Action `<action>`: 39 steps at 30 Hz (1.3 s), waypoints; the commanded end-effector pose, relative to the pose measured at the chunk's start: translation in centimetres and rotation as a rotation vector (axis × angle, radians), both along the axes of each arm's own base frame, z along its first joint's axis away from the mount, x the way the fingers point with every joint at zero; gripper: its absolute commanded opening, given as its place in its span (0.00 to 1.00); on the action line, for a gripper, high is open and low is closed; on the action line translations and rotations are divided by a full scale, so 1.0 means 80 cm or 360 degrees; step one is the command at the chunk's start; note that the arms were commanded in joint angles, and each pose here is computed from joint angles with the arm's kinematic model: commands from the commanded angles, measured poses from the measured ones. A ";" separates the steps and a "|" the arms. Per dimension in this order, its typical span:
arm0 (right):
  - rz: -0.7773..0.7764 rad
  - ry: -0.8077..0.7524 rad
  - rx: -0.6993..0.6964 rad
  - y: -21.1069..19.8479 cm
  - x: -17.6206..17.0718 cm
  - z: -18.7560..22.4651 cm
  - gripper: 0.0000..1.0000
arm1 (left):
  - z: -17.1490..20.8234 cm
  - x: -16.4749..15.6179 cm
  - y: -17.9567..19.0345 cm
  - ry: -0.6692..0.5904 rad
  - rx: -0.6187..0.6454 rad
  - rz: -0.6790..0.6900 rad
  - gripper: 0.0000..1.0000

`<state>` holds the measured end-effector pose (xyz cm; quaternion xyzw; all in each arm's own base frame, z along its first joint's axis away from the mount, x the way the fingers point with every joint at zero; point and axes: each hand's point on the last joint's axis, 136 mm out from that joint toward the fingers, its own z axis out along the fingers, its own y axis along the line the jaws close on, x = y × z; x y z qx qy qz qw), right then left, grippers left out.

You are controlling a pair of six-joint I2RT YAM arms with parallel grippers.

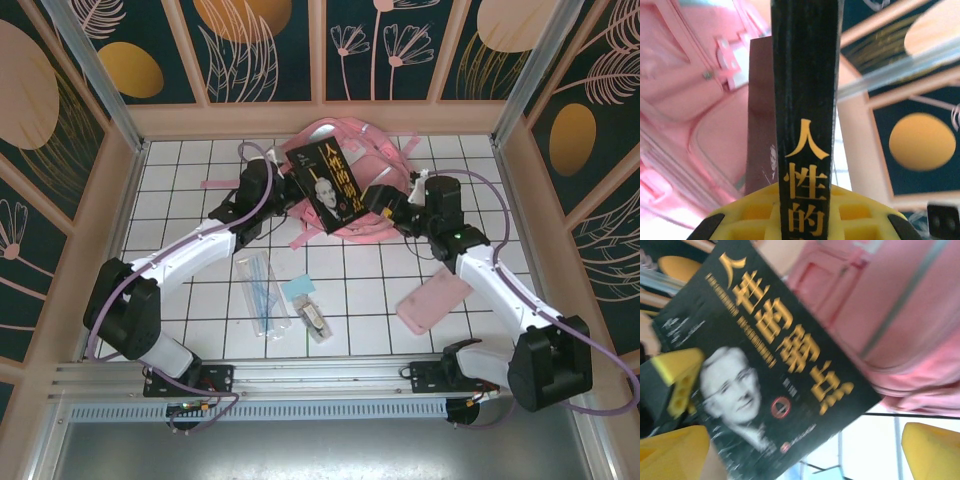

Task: Pack the student bag

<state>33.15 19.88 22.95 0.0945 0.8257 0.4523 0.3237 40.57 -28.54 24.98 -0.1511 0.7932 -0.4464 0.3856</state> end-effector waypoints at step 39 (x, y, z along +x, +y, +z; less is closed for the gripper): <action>0.0242 -0.0086 0.1005 0.133 -0.002 0.051 0.99 | 0.067 -0.028 0.046 -0.0340 -0.1100 0.0249 0.00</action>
